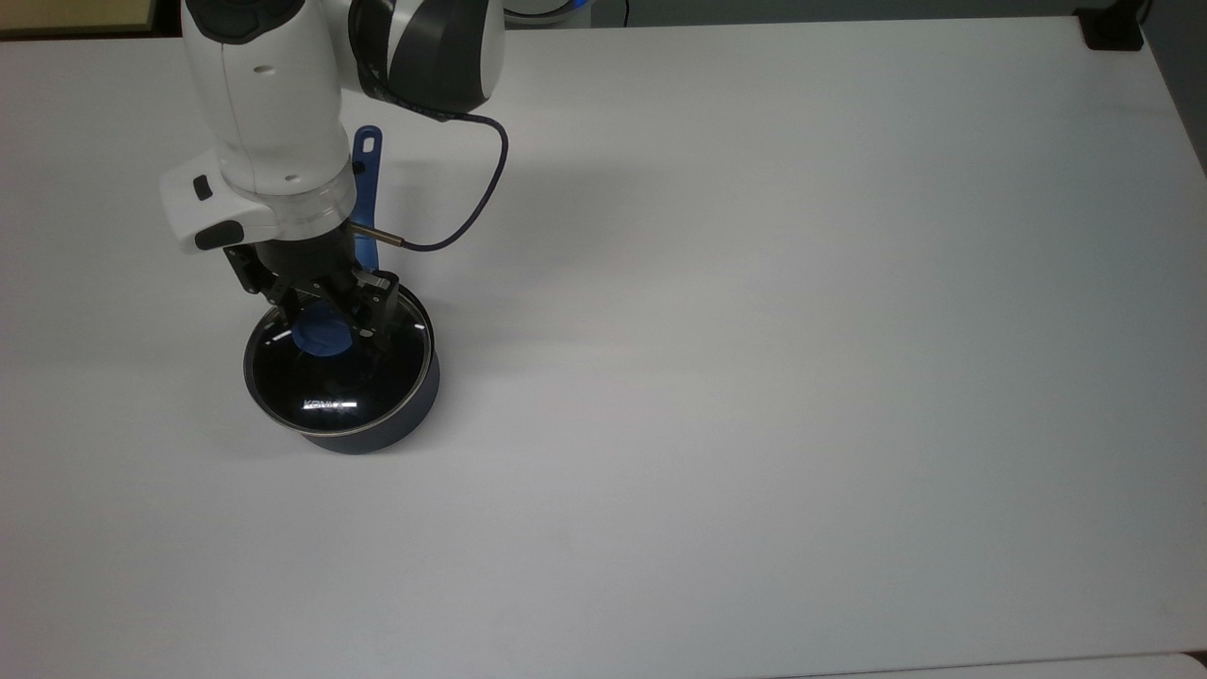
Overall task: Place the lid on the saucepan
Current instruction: 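Lower the glass lid onto the saucepan rim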
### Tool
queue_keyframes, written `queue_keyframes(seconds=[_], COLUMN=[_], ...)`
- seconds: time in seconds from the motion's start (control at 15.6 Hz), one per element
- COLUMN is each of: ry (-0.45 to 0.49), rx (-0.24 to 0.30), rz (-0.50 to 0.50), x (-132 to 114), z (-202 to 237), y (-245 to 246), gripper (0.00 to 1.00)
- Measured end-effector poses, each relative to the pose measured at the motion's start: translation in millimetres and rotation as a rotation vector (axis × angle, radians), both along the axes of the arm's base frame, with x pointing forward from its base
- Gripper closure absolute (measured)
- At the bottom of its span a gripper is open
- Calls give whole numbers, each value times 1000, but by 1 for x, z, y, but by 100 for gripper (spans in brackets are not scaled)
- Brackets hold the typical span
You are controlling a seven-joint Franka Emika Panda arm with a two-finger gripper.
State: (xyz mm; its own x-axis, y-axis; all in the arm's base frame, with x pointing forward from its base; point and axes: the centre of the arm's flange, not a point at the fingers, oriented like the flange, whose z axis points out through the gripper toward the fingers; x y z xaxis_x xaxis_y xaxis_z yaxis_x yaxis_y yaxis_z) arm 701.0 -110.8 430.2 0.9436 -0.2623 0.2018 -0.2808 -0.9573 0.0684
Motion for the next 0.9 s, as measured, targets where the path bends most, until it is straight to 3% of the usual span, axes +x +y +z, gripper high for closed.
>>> queue_keyframes(seconds=[0.51, 0.9], ry=[3, 70], rx=[-2, 2], rz=[16, 63], x=[0, -4], z=[0, -13], y=[0, 3], gripper=[33, 29])
